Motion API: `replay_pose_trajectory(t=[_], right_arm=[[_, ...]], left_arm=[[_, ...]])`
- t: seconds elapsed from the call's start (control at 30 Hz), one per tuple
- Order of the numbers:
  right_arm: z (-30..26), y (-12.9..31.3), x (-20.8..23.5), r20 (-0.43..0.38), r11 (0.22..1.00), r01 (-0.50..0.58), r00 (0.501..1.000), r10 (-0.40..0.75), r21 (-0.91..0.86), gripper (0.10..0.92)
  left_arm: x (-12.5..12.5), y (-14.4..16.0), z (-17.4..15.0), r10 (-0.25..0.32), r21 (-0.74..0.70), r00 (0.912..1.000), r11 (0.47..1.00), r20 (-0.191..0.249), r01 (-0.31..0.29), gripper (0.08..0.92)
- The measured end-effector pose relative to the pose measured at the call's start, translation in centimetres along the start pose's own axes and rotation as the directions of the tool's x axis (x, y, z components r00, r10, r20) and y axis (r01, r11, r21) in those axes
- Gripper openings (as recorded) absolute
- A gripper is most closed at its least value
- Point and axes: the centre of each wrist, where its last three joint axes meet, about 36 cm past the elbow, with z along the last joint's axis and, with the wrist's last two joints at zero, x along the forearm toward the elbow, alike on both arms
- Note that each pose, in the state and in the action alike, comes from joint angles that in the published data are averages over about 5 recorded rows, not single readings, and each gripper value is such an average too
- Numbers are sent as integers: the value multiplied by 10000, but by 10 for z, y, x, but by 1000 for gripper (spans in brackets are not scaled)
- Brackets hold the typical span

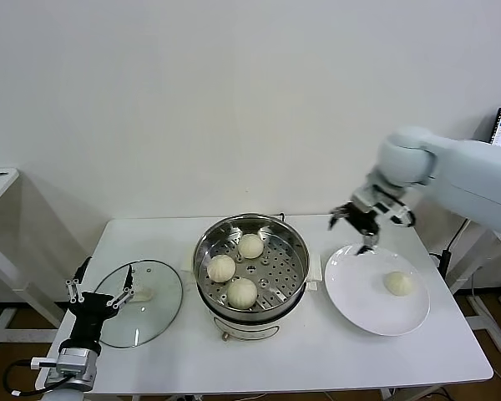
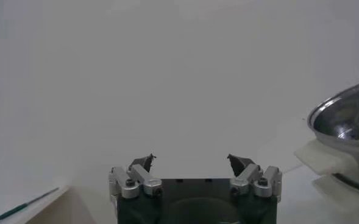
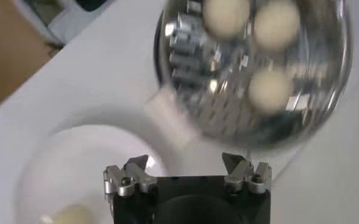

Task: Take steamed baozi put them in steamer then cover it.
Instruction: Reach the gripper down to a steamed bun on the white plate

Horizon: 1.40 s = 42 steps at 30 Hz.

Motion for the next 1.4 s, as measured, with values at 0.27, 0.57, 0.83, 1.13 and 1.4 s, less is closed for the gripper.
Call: replay_pose_trajectory(t=[0.27,0.57,0.83,1.13,1.4], right_arm=[[70,35,-37,-459,9747,76,9988,-183,-2234,823],[109,60,-83,-815,9401,265,9950,-576,-3398,823],[124,72,-117,-1025,9240,333,9917,-780,-3810,823],[129,78,-146,-1104,9157,361,9901,-872,-4001,823],[129,82,-164,-1131,9126,381,9893,-918,-4070,823]], left_arm=[[-1,-1,1,42,3,10000,10000,-23,-42,823],[-2,-4,2,35,56,10000,10000,-54,-34,823],[-4,-5,5,35,93,9999,10000,-124,-33,823],[-5,-6,8,43,98,9998,9999,-209,-41,823],[-4,-6,10,53,88,9997,9999,-254,-51,823]])
